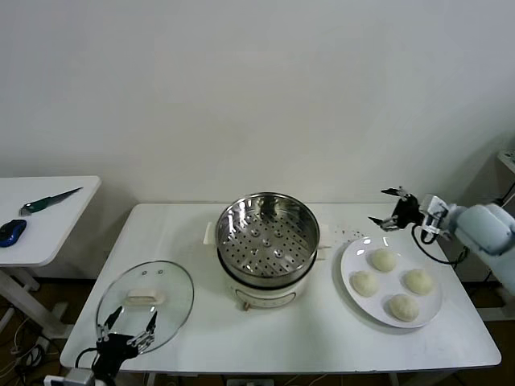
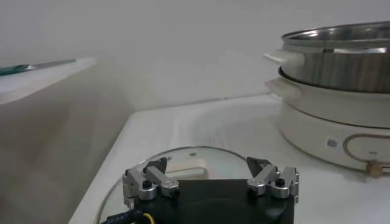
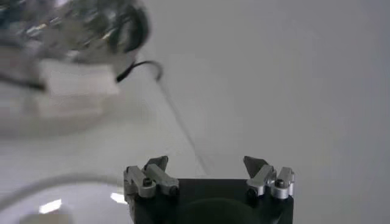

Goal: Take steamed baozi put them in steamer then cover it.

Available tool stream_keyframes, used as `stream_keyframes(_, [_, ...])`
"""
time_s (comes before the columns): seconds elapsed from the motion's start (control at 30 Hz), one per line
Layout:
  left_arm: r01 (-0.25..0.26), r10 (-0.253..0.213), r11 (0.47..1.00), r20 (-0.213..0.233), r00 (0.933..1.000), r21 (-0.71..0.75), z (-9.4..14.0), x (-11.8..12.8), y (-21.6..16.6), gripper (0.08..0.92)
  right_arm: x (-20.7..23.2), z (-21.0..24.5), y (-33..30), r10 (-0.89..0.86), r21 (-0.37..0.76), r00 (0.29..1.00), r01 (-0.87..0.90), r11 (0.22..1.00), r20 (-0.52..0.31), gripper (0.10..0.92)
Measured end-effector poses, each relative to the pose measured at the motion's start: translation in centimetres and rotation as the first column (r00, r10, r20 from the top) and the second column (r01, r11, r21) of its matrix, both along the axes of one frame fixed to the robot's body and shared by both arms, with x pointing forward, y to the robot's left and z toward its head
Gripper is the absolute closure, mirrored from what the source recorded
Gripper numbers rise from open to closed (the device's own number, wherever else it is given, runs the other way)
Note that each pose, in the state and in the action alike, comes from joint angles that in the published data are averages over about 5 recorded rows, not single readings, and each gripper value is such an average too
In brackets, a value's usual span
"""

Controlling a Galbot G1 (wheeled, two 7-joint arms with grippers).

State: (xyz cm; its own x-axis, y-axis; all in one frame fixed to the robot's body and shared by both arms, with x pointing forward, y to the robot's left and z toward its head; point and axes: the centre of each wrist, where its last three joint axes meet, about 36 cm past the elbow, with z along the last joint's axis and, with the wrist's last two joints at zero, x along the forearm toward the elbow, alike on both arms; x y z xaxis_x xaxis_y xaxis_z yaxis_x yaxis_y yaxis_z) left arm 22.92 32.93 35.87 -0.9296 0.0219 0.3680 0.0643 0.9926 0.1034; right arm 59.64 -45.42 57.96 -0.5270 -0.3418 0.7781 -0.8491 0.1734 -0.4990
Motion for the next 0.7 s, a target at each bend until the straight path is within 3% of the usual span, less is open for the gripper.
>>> stream_keyframes(0.33, [0.011, -0.011, 1.0, 0.008, 0.9999, -0.004, 0.0, 0.4, -0.2, 0.177, 5.6, 2.2, 1.6, 0.107, -0.229, 0.958, -0.171, 0.958, -0.267, 0.2])
stream_keyframes(0.7, [0.005, -0.005, 1.0, 0.008, 1.0, -0.003, -0.2, 0.7, 0.2, 0.177, 8.7, -1.8, 2.7, 0.068, -0.343, 0.904, -0.228, 0.911, -0.421, 0.2])
